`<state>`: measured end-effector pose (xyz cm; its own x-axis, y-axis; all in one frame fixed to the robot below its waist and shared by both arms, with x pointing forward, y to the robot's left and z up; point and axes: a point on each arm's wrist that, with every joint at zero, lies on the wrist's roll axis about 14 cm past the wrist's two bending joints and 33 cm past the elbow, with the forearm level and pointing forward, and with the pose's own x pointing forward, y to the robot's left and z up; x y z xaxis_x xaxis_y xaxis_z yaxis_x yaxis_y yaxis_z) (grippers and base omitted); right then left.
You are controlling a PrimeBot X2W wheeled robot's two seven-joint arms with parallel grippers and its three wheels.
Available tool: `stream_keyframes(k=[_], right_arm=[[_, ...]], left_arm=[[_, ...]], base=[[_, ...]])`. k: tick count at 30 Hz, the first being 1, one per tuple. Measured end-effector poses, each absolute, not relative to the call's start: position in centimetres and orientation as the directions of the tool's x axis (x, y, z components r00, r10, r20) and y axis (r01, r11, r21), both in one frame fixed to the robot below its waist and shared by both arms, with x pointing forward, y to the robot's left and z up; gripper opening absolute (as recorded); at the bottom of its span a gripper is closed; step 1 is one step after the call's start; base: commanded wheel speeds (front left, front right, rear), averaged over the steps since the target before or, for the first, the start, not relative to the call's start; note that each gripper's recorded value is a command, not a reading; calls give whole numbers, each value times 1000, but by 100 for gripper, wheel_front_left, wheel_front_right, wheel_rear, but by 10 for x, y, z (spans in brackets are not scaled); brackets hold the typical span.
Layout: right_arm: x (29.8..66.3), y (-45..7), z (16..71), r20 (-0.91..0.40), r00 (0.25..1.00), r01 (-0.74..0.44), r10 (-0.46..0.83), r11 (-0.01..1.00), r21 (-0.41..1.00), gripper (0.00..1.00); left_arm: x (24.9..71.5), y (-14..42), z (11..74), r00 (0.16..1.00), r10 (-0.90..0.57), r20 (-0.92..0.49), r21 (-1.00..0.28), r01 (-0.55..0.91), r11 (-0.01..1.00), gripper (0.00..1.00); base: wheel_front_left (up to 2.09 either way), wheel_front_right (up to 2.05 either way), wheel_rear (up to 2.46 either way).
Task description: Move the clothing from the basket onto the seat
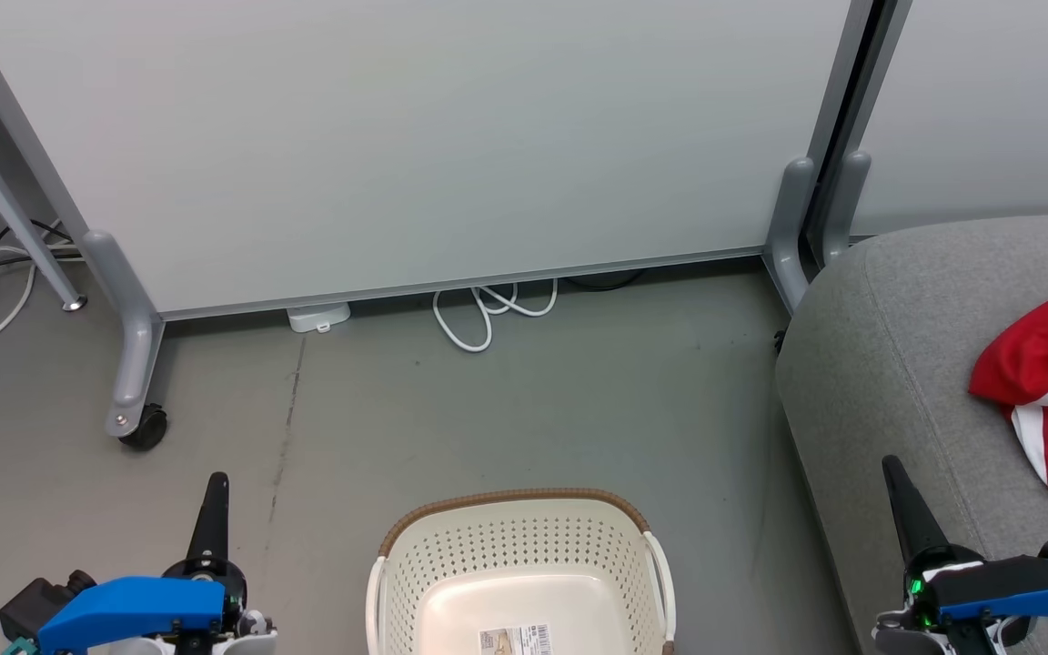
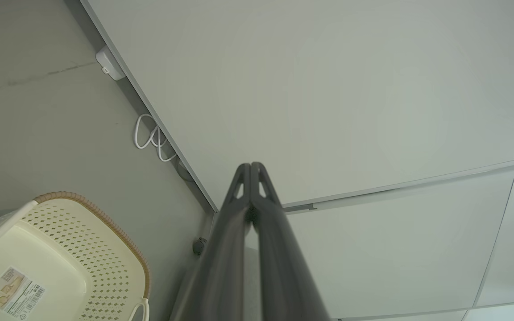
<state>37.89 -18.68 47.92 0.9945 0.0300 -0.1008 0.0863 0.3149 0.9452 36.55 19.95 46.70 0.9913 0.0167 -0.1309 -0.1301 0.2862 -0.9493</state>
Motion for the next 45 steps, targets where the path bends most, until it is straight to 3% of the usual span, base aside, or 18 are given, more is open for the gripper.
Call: stream_keyframes(k=[45], right_arm=[[387,-199,503,-13,1000,13,-1,-5,1000,0]], left_arm=[[388,201,504,1000,1,-11,-1000,-11,-2,0]], base=[[0,0,0]])
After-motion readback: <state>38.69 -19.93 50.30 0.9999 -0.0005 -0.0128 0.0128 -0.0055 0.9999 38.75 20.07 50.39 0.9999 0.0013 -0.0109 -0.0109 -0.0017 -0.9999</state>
